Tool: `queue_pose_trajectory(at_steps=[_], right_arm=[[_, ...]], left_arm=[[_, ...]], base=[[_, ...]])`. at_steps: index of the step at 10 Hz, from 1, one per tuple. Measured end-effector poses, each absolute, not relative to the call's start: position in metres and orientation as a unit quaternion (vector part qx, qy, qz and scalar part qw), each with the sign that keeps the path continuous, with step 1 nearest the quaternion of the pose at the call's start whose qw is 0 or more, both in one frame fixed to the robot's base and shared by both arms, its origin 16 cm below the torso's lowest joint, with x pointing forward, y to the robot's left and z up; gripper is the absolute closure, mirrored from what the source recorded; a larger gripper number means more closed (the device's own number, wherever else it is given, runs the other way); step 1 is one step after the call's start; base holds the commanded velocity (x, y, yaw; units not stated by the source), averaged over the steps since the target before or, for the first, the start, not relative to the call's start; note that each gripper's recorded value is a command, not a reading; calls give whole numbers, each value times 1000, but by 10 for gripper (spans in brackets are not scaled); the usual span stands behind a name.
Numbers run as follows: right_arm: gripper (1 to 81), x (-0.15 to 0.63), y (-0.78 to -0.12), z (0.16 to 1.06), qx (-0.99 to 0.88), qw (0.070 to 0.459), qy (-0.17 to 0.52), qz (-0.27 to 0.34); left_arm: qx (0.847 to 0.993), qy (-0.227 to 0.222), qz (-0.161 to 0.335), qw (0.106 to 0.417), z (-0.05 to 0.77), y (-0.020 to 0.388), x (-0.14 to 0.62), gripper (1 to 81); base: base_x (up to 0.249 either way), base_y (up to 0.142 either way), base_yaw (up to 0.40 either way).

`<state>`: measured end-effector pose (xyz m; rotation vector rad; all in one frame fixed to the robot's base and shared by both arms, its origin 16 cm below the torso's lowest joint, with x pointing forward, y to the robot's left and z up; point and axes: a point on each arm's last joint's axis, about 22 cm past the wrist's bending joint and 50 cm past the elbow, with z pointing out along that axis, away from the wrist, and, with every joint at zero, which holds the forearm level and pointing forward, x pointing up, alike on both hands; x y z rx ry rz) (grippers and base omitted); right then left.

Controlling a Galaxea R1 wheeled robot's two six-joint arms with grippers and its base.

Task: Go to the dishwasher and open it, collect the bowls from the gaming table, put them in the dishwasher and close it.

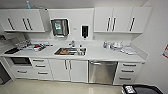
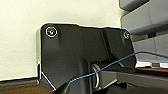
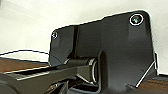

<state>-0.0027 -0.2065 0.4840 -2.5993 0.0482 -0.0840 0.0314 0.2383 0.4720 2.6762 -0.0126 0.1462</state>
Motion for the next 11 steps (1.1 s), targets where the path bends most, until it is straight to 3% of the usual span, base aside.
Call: queue_pose_trajectory(at_steps=[7,11], right_arm=[[10,-3,-206,484,-963,267,18,-31],[10,-1,-213,484,-964,263,17,-32]], left_arm=[[972,-5,53,229,472,238,31,10],[972,-5,53,229,472,238,31,10]], base=[[94,0,0],[95,63,0]])
